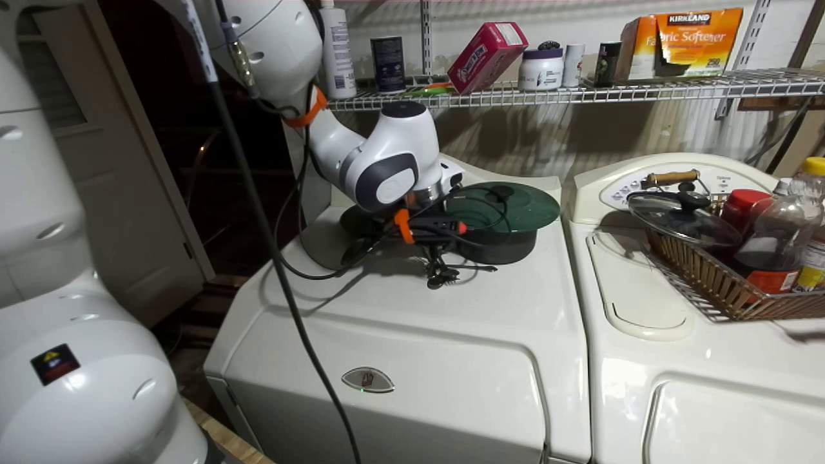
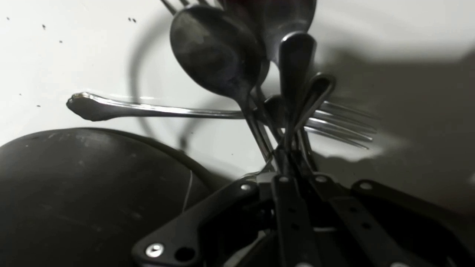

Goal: Place two silver spoons on the pan.

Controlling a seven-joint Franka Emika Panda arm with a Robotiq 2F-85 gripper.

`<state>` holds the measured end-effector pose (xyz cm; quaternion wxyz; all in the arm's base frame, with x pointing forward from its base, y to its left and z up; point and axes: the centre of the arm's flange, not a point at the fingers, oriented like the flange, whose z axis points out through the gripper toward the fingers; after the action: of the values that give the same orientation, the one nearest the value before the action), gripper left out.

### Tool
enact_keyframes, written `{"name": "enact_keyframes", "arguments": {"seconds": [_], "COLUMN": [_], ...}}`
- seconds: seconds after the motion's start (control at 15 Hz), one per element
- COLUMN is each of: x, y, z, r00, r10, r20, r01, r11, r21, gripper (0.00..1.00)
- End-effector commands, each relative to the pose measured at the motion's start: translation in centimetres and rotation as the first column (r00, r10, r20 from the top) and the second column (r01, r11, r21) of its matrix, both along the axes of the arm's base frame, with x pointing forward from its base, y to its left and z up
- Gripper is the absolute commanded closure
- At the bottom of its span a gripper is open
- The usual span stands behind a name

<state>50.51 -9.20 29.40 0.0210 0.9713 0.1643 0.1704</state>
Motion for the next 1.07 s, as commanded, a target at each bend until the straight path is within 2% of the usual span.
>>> {"name": "enact_keyframes", "arguments": {"seconds": [0.0,0.67,1.0], "x": [-0.1,-1.7,-1.7], "y": [0.2,2.0,5.1], "z": [2.4,8.6,10.6], "r00": [1.000,0.997,0.979], "r10": [0.015,0.075,0.201], "r20": [0.004,0.002,0.023], "r01": [-0.015,-0.075,-0.200], "r11": [1.000,0.997,0.979], "r21": [-0.004,-0.027,-0.042], "gripper": [0.99,0.99,0.99]}}
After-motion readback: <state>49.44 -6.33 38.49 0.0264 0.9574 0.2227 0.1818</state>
